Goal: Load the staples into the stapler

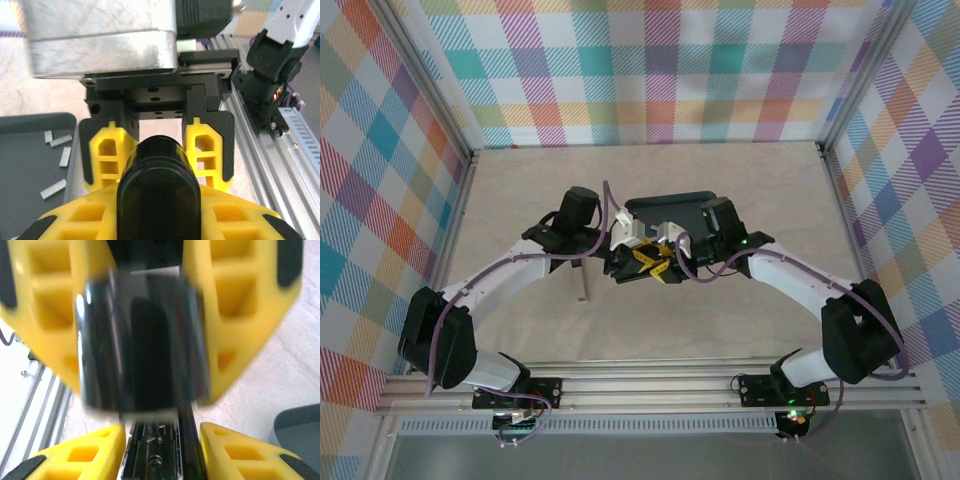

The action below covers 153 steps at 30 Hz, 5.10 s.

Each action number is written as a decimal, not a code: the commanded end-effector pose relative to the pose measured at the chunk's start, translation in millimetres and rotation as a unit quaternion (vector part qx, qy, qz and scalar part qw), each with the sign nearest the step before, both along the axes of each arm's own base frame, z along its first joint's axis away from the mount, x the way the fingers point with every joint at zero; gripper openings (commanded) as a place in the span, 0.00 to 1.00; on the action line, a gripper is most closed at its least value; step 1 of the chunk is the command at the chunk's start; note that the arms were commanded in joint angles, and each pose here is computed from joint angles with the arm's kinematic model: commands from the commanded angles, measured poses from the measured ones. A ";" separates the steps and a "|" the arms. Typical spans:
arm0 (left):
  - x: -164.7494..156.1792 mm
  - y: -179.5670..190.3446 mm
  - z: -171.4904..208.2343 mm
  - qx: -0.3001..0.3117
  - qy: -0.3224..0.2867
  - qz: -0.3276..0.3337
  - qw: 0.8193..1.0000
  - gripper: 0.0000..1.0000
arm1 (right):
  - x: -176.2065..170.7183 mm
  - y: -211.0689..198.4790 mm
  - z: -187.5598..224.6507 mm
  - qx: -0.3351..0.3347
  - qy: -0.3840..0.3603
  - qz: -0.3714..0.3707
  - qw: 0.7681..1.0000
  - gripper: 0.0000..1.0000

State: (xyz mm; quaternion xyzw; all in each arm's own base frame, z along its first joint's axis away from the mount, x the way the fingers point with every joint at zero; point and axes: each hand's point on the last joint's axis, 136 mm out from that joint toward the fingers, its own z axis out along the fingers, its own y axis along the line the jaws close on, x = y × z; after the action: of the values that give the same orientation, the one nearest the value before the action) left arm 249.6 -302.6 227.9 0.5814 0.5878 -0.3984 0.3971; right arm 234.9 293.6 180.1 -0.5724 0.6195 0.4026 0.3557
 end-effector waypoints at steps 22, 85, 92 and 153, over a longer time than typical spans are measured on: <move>91.0 130.7 -12.5 -0.090 0.034 0.492 0.865 0.10 | -4.0 -51.7 37.4 0.076 -0.062 -0.077 0.992 0.00; 65.0 111.3 -46.3 -0.002 0.113 0.422 0.900 0.56 | -19.5 -57.1 50.0 0.107 -0.098 -0.078 0.986 0.00; 9.7 50.2 -18.4 0.037 0.058 0.152 0.986 0.55 | -21.8 -53.7 52.7 0.116 -0.104 -0.057 0.986 0.00; 14.8 13.6 -108.3 0.323 0.022 0.033 0.946 0.00 | 70.0 -136.5 37.9 0.104 0.183 -0.414 0.886 0.93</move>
State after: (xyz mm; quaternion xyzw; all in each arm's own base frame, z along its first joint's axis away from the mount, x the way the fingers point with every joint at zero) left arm 251.6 -285.4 113.3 0.6559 0.7002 -0.2162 0.1809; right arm 284.9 179.6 217.3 -0.2528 0.7634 0.3723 0.4633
